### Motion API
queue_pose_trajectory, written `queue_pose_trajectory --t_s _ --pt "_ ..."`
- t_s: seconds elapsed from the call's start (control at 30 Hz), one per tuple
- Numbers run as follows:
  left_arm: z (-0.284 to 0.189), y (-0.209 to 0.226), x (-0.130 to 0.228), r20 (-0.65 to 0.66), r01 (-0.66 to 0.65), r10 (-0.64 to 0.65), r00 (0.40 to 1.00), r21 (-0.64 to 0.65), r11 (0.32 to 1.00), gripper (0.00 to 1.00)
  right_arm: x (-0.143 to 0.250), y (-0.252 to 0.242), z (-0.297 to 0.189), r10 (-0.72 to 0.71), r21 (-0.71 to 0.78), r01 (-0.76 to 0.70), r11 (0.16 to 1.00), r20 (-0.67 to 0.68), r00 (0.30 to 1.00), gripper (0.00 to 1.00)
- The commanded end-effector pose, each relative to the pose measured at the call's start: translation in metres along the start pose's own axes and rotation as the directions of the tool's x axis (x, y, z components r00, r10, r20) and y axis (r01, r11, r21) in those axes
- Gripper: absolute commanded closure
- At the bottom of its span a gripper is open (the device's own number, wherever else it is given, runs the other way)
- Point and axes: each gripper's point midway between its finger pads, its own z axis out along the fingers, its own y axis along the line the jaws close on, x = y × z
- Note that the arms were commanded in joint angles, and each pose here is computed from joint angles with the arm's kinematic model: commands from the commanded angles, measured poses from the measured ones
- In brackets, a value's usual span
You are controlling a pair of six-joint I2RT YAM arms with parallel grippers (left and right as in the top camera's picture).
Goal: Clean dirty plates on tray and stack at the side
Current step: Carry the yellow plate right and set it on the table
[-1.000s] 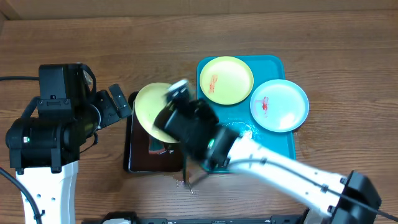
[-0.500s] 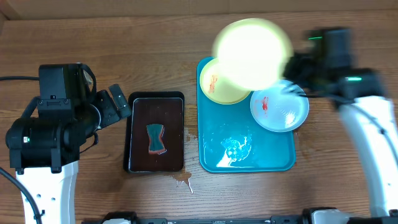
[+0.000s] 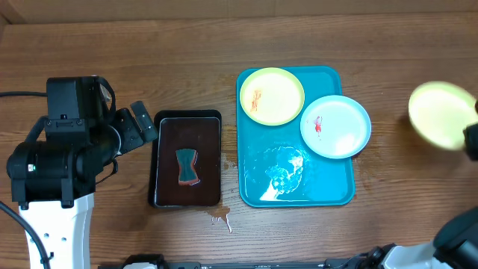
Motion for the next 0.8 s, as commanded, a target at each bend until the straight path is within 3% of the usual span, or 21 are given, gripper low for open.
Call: queue_pose_trajectory --t_s 0.0,0.33,0.37,0.43,0.5,0.63,0.77 --pt "-0.007 -0.001 -0.003 0.021 -0.014 0.014 1.0 0.015 1.0 0.0 0.023 -0.018 0.035 -0.003 0.078 0.01 0.997 -0.086 0.996 0.96" --pt "-0.007 -0.001 -0.003 0.021 -0.014 0.014 1.0 0.015 1.0 0.0 0.084 -0.026 0.081 -0.113 0.143 0.139 0.98 -0.18 0.977 0.96" --pt "-0.007 -0.001 -0.003 0.021 -0.014 0.014 1.0 0.015 1.0 0.0 0.087 -0.026 0.082 -0.13 0.16 0.158 0.974 -0.176 0.976 0.94" --pt "-0.007 -0.001 -0.003 0.021 -0.014 0.014 1.0 0.015 1.0 0.0 0.084 -0.029 0.081 -0.153 0.212 0.181 0.96 -0.144 0.978 0.76" --pt "-0.007 -0.001 -0.003 0.021 -0.014 0.014 1.0 0.015 1.0 0.0 0.084 -0.023 0.075 -0.174 0.209 0.2 0.957 -0.136 0.975 0.66" --pt "-0.007 -0.001 -0.003 0.021 -0.014 0.014 1.0 0.015 1.0 0.0 0.091 0.013 0.056 -0.289 0.068 0.3 0.952 -0.134 0.948 0.64" --pt "-0.007 -0.001 -0.003 0.021 -0.014 0.014 1.0 0.015 1.0 0.0 0.108 0.06 0.027 -0.493 -0.131 0.482 0.866 -0.066 0.868 0.59"
